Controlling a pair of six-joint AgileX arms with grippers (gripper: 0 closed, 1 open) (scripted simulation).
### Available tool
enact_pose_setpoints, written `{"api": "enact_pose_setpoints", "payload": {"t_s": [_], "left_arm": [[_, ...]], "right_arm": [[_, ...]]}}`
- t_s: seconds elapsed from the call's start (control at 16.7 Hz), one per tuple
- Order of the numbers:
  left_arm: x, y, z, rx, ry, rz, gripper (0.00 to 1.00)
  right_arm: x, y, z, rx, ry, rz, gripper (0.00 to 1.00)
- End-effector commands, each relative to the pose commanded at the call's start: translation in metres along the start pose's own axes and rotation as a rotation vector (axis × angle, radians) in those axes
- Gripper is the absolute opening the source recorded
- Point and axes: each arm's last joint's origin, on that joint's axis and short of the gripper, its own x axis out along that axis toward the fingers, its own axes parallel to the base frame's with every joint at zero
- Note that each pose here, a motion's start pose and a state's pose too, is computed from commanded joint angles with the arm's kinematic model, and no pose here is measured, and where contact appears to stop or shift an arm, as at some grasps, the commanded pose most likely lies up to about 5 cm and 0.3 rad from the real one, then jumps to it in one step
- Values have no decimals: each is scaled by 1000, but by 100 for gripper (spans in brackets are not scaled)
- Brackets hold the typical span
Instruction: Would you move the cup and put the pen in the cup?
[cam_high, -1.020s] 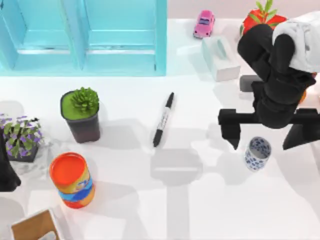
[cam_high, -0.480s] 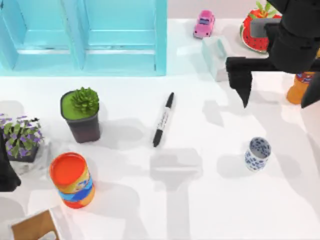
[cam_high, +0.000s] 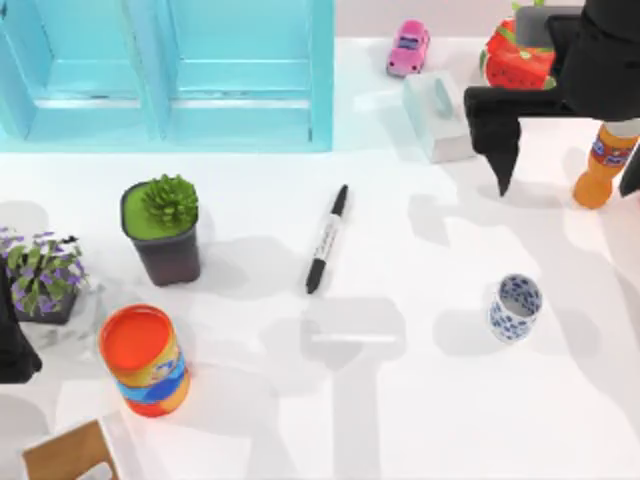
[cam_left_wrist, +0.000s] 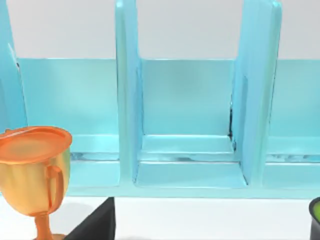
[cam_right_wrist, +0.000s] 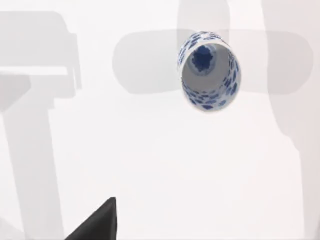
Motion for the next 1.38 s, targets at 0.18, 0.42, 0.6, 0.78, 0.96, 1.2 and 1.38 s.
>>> {"api": "enact_pose_setpoints", "payload": {"t_s": [0.18,0.42,0.6,0.78,0.96,1.2,1.38], "left_arm": [[0,0,0,0,0,0,100],[0,0,0,0,0,0,100],[0,0,0,0,0,0,100],[0,0,0,0,0,0,100],[0,0,0,0,0,0,100],[0,0,0,0,0,0,100],[0,0,0,0,0,0,100]], "right_arm": [[4,8,9,27,-10,12,100],[38,51,45,120,-21,55,100],[87,95,71,190,-10,89,100],[121,129,83,247,-15,133,100],[131,141,85,267,-22,155,100],[133,139,87,271,-20,151,100],[151,144,89,267,-22,155,100]]}}
